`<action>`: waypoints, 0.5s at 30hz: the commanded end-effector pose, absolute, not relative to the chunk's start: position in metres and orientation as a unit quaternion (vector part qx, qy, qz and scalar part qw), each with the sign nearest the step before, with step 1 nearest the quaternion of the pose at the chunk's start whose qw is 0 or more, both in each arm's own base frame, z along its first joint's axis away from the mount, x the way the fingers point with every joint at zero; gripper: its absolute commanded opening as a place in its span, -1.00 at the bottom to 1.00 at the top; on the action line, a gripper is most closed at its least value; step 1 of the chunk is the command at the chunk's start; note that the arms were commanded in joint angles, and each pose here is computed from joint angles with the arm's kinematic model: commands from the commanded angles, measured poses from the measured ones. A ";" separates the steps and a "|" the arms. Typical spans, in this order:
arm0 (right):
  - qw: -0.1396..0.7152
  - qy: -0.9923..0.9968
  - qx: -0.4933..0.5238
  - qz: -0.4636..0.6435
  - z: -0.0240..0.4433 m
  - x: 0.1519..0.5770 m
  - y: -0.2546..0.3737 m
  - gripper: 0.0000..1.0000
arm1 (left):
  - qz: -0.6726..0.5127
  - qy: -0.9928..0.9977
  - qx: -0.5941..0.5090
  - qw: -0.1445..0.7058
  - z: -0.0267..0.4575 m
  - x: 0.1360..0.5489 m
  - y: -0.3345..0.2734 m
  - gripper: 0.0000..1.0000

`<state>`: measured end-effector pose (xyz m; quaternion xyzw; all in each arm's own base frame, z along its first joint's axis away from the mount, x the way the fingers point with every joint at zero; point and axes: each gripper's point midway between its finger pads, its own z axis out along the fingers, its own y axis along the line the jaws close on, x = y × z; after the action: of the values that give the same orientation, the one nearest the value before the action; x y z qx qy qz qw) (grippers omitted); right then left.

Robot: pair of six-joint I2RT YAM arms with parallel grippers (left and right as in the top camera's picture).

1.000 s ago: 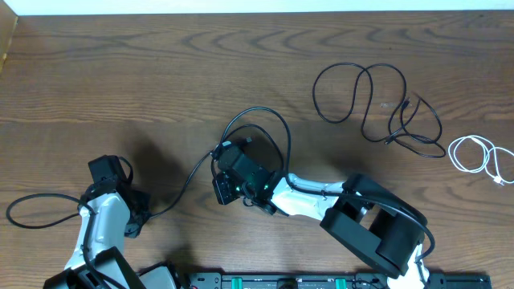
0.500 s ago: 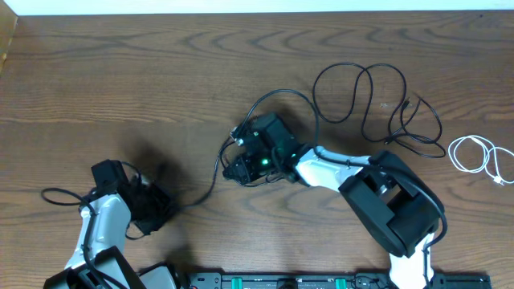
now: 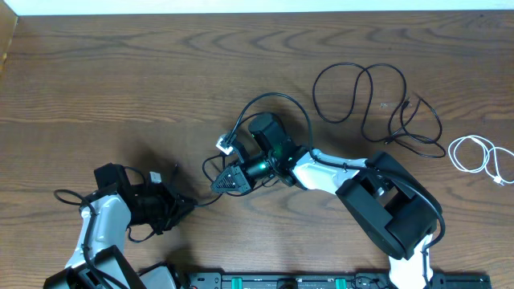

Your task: Untangle cables

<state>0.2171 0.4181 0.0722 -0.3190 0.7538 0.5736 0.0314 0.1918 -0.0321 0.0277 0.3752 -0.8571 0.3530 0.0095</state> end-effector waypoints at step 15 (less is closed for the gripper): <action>0.055 0.702 -0.415 0.576 0.070 0.186 0.427 -0.70 | 0.515 -0.777 0.360 0.034 0.075 0.198 -0.072 -0.67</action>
<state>0.1988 0.4245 0.0712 -0.3836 0.7232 0.5719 0.0525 0.1933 -0.0628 0.0606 0.3728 -0.8013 0.4663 0.0370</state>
